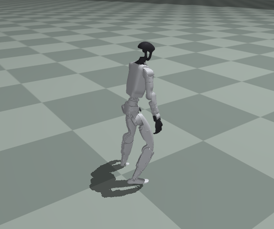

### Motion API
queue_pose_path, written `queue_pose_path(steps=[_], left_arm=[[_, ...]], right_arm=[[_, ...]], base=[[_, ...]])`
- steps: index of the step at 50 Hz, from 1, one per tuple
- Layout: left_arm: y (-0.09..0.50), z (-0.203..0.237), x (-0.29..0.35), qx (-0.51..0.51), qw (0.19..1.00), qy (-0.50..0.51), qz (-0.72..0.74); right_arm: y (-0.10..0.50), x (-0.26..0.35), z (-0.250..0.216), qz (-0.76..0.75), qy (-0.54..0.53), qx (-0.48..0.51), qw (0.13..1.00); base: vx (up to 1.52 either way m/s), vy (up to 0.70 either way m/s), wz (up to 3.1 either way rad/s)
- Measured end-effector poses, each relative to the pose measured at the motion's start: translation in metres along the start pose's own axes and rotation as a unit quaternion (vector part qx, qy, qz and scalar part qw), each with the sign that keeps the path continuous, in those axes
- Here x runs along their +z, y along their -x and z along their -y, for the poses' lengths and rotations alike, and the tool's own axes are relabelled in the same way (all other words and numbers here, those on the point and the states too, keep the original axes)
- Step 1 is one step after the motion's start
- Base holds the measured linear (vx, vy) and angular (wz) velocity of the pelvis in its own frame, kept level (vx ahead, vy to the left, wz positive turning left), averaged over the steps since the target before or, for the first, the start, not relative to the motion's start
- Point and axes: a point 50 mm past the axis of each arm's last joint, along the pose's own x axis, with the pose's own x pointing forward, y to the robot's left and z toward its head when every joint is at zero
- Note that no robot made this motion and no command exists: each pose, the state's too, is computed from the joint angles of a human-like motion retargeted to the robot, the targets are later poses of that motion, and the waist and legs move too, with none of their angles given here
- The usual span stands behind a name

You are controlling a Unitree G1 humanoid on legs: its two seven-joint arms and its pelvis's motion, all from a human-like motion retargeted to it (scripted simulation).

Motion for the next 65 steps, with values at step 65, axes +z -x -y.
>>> queue_pose_path(steps=[65], left_arm=[[-0.002,0.048,-0.002,-0.013,0.994,0.108,0.028]], right_arm=[[0.004,-0.015,0.013,0.0,-0.012,-0.075,0.997]], base=[[0.3,0.05,0.81]])
